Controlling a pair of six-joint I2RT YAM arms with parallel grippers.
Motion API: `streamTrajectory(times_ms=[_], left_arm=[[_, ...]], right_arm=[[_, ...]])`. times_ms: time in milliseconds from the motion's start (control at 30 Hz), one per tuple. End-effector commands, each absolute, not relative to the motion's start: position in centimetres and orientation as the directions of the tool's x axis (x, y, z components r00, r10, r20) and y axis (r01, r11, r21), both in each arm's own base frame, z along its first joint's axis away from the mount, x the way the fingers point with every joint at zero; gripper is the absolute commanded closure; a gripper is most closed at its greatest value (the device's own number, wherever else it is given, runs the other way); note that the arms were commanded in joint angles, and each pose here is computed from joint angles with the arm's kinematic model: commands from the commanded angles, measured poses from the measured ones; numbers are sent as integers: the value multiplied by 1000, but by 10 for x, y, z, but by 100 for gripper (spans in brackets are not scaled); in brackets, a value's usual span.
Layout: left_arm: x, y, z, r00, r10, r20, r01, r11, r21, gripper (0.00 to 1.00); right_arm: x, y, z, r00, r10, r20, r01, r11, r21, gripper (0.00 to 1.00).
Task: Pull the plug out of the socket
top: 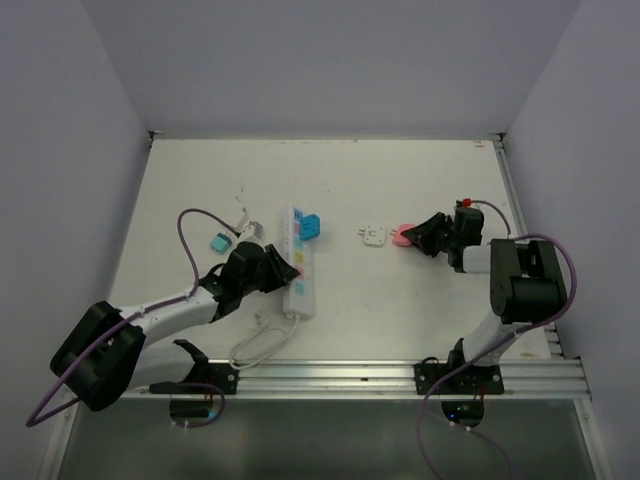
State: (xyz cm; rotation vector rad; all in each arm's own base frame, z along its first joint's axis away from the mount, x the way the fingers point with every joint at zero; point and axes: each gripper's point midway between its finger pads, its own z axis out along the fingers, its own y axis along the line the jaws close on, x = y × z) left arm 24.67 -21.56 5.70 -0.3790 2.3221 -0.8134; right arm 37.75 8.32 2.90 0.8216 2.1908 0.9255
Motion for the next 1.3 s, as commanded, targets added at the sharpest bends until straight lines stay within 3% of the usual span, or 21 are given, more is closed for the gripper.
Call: streamTrajectory(times_ms=[0,67,100,267,433,600,933,1267], left_arm=[[232,-210,37,-807,-364,-464,-39,818,-574,100],[232,-210,37,-808,-361,-466,-34,817,-575,100],[232,-210,37,-807,-362,-466,-34,816,-577,100],[231,-214,38,-814,-355,-460,-21,809,-587,100],[230,-219,39,-820,-347,-455,-6,801,-599,100],[229,-222,39,-825,-336,-455,7,799,-602,100],[225,-225,39,-834,-321,-449,19,797,-604,100],[225,-225,41,-832,-318,-455,21,801,-598,100]], right_arm=[[384,82,29,-607,739,-293,287,547,786,72],[378,76,27,-605,734,-308,304,571,763,57],[376,73,26,-606,729,-316,313,585,748,44],[362,52,33,-599,695,-398,363,679,638,16],[359,36,58,-576,648,-499,352,747,564,14],[351,46,77,-592,615,-520,295,767,570,14],[346,175,126,-695,504,-513,-4,710,704,14],[361,267,131,-778,408,-478,-122,648,752,19]])
